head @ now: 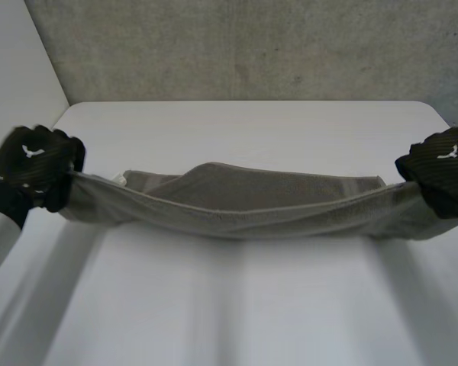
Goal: Fold the towel.
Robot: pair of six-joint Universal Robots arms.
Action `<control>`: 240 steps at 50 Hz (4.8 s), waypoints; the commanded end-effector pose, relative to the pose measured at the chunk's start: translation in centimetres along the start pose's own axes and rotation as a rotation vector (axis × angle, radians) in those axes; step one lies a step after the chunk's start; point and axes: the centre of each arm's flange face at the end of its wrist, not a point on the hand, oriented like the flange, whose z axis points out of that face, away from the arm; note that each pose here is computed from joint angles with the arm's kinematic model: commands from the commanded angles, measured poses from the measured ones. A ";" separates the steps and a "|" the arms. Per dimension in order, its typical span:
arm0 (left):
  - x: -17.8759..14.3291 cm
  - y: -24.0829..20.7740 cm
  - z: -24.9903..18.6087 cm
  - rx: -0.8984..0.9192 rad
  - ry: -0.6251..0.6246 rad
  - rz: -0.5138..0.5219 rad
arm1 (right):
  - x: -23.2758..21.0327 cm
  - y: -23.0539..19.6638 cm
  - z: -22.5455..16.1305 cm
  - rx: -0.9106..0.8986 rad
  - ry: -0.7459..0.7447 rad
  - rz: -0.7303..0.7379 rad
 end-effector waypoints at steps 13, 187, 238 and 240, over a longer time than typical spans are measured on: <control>3.6 6.1 7.8 -0.171 0.116 0.110 | -0.5 3.0 8.4 -0.159 -0.032 -0.071; 12.1 -1.8 6.3 0.118 0.129 0.018 | -9.3 1.7 7.9 0.011 -0.047 0.173; 13.5 -2.2 5.8 0.111 0.143 -0.039 | -6.5 2.0 10.3 0.095 0.068 0.188; 12.8 -2.6 5.8 0.118 0.118 -0.043 | -7.1 0.7 10.1 0.125 0.043 0.147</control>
